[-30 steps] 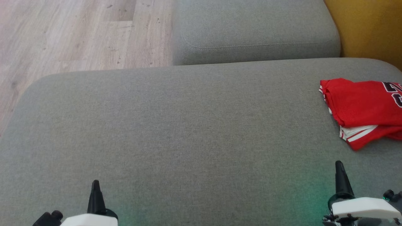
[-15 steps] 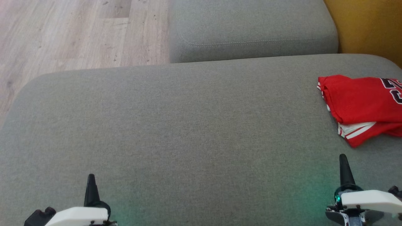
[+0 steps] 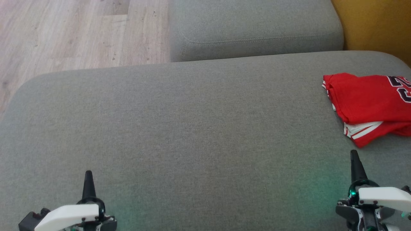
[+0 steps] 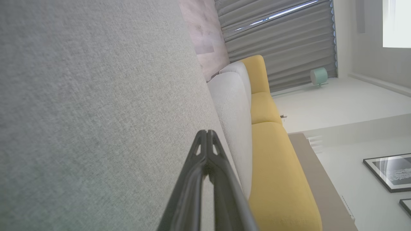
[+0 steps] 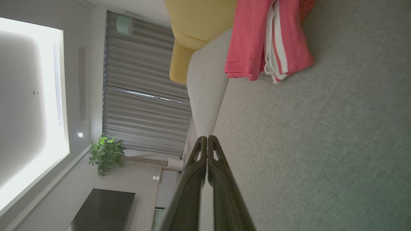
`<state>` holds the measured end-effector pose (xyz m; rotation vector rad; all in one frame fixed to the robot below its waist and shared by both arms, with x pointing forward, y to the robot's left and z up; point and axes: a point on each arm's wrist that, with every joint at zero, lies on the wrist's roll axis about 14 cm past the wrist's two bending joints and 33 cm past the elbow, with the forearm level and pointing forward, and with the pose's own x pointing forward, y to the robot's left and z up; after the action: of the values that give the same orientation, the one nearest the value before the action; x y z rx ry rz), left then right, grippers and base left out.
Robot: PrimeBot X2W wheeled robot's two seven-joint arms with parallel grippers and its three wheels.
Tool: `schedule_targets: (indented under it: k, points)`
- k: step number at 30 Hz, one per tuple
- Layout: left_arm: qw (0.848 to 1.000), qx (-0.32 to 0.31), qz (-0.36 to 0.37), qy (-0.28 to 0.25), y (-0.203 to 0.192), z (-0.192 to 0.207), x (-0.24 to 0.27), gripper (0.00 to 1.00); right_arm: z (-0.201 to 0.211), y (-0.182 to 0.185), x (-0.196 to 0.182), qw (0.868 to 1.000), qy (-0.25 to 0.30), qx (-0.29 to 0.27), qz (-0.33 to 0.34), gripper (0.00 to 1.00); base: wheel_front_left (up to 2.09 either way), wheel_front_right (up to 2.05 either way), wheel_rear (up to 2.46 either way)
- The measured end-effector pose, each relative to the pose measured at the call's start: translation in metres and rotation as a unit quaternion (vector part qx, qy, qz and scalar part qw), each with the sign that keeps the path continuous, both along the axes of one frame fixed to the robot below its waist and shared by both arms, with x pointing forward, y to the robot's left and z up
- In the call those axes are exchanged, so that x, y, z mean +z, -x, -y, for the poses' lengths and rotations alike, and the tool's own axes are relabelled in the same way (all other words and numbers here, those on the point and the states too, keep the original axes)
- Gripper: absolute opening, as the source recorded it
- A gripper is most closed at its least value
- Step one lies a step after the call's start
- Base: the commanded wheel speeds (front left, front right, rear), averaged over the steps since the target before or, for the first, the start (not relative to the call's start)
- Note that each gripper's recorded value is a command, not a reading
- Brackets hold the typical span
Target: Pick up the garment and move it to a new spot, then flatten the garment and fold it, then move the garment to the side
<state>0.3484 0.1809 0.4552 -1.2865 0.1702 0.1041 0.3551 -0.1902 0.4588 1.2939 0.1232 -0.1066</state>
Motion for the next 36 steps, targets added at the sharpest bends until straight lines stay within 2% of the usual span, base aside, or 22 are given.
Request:
schedule_targets:
  k: [13,25,36]
  points:
    - [0.997,0.007,0.02,0.075,-0.014,-0.002,0.011,0.0,0.006,-0.009,0.008,0.997,-0.075,-0.013,0.013,0.0,0.0,0.0,0.0]
    - [0.989,0.013,0.043,0.141,-0.026,-0.005,0.022,0.0,0.013,-0.019,0.019,0.989,-0.141,-0.027,0.033,0.0,0.0,0.0,0.0]
    - [0.989,0.014,0.044,0.143,-0.027,-0.006,0.023,0.0,0.014,-0.019,0.019,0.989,-0.143,-0.029,0.033,0.0,0.0,0.0,0.0]
